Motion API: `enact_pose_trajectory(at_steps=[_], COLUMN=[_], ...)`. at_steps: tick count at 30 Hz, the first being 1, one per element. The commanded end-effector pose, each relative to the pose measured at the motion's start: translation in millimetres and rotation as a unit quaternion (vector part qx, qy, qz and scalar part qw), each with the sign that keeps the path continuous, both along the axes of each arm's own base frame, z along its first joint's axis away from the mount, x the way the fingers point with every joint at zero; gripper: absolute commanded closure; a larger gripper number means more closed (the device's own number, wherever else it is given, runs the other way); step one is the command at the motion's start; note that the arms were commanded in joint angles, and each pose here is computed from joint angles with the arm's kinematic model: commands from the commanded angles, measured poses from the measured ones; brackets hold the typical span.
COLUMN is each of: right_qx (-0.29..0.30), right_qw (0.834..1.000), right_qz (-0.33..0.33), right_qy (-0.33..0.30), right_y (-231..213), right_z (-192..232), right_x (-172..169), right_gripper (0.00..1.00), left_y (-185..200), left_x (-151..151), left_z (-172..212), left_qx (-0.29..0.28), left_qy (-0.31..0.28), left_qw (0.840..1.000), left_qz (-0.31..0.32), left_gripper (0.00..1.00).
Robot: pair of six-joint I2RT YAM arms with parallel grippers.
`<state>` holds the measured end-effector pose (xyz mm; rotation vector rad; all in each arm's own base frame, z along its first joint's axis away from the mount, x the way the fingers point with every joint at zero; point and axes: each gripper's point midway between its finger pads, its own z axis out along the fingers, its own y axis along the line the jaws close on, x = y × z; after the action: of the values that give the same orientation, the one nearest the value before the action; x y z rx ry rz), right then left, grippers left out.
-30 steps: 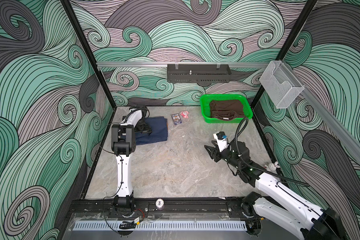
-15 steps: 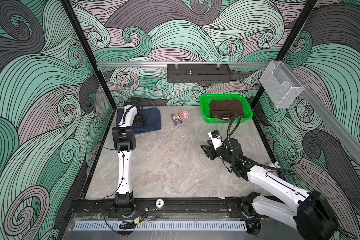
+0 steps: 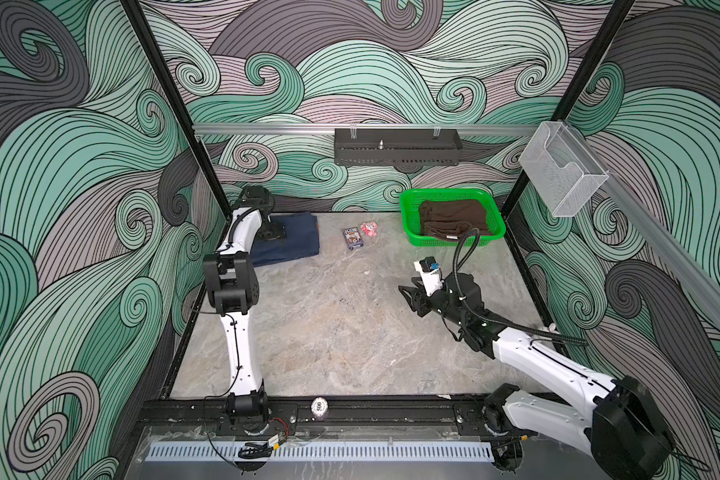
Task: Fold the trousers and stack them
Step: 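Carry the folded jeans with the left gripper to the table corner beside the wall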
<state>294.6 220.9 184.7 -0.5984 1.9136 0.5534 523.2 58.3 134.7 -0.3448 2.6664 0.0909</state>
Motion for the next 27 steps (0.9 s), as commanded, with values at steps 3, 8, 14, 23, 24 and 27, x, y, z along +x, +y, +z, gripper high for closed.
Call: enact_pose_trajectory(at_steps=[3,8,14,23,24,27], right_qx=[0.014,0.013,0.008,0.003,0.003,0.000], right_qw=[1.000,1.000,1.000,1.000,1.000,1.000], right_qz=[0.003,0.009,0.004,0.002,0.002,0.004], right_qy=[-0.007,-0.007,-0.003,0.001,0.001,0.001], right_y=[5,7,5,7,8,10], right_z=[13,15,13,6,6,6], right_x=[-6,-12,-14,-10,-9,-7], right_gripper=[0.47,0.47,0.47,0.47,0.47,0.47], left_y=[2,6,5,26,29,41], left_x=[-24,-48,-59,-65,-61,-49], left_z=[37,-11,-63,-116,-117,-119], left_qx=[-0.023,-0.053,-0.089,-0.087,-0.085,-0.065], left_qy=[-0.065,0.020,0.079,0.121,0.121,0.121], left_qw=[0.997,0.995,0.985,0.976,0.977,0.978], left_qz=[0.035,0.082,0.122,0.155,0.156,0.157], left_gripper=[0.01,0.02,0.03,0.05,0.05,0.05])
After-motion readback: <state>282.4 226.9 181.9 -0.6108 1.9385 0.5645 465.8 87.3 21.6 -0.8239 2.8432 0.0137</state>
